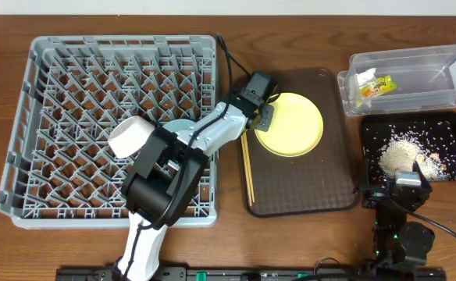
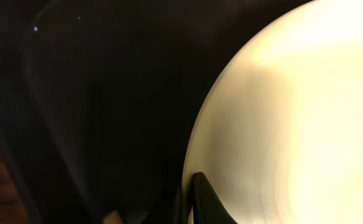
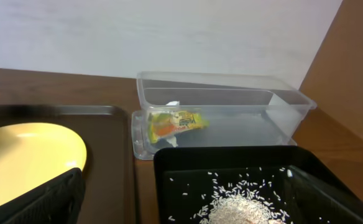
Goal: Sort waste into correct bins and load items into the dishwasher
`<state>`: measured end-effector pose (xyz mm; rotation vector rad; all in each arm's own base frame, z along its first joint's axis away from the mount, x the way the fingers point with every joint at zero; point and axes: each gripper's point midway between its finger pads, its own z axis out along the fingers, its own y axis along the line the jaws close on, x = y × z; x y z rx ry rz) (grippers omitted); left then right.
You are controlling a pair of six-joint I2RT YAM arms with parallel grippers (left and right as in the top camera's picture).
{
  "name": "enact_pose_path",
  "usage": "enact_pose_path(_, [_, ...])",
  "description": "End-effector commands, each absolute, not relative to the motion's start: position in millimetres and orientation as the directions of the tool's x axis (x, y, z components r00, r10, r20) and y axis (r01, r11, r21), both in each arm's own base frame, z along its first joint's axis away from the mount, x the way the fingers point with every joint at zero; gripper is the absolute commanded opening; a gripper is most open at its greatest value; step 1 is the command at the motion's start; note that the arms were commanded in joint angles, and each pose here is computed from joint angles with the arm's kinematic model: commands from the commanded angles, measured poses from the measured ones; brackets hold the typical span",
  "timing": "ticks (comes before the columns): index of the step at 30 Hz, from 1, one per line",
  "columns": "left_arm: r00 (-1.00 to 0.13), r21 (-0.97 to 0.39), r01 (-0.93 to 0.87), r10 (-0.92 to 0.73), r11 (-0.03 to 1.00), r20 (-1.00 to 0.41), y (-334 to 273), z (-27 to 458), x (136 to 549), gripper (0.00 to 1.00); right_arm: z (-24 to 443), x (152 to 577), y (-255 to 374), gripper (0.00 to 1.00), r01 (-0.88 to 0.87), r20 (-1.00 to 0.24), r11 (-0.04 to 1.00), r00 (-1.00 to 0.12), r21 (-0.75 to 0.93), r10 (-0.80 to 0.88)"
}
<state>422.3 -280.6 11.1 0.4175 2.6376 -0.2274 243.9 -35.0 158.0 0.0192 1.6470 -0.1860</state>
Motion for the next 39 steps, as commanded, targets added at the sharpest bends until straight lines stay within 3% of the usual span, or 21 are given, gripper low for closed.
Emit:
enact_pose_path(1, [-0.845, -0.095, 0.333, 0.252, 0.938, -0.471, -280.2, 29.3, 420.5, 0.06, 157.5, 243.3, -38.0, 0.99, 0.137, -0.993, 0.986, -0.084, -0.099, -0.088])
enact_pose_path(7, [-0.797, -0.031, 0.313, 0.245, 0.949, -0.552, -262.5, 106.6, 422.0, 0.06, 157.5, 243.3, -38.0, 0.99, 0.137, -0.993, 0.986, -0.084, -0.099, -0.088])
enact_pose_path(13, [-0.727, 0.267, 0.153, 0.291, 0.952, -0.622, -181.3, 203.2, 404.3, 0.06, 157.5, 243.3, -38.0, 0.99, 0.137, -0.993, 0.986, -0.084, -0.099, -0.088])
enact_pose_path(17, [-0.695, 0.475, -0.047, 0.313, 0.879, -0.648, -108.8, 269.0, 372.3, 0.06, 157.5, 243.3, -38.0, 0.99, 0.137, -0.993, 0.986, -0.084, -0.099, -0.088])
enact_pose_path(22, [-0.695, 0.555, -0.115, 0.332, 0.824, -0.637, -70.9, 302.1, 340.4, 0.06, 157.5, 243.3, -38.0, 0.99, 0.137, -0.993, 0.986, -0.084, -0.099, -0.088])
enact_pose_path(25, [-0.709, 0.459, -0.013, 0.316, 0.889, -0.631, -91.7, 288.0, 338.7, 0.06, 157.5, 243.3, -38.0, 0.99, 0.137, -0.993, 0.986, -0.084, -0.099, -0.088])
enact_pose_path(30, [-0.763, 0.155, 0.264, 0.304, 0.952, -0.570, -173.3, 223.2, 345.6, 0.27, 157.5, 243.3, -38.0, 0.99, 0.137, -0.993, 0.986, -0.084, -0.099, -0.088])
enact_pose_path(32, [-0.780, 0.094, 0.311, 0.311, 0.946, -0.543, -193.7, 202.7, 351.3, 0.39, 157.5, 243.3, -38.0, 0.99, 0.137, -0.993, 0.986, -0.084, -0.099, -0.088])
enact_pose_path(39, [-0.872, -0.014, 0.321, 0.290, 0.947, -0.395, -234.7, 104.9, 371.3, 0.48, 157.5, 243.3, -38.0, 0.99, 0.137, -0.993, 0.986, -0.084, -0.099, -0.088])
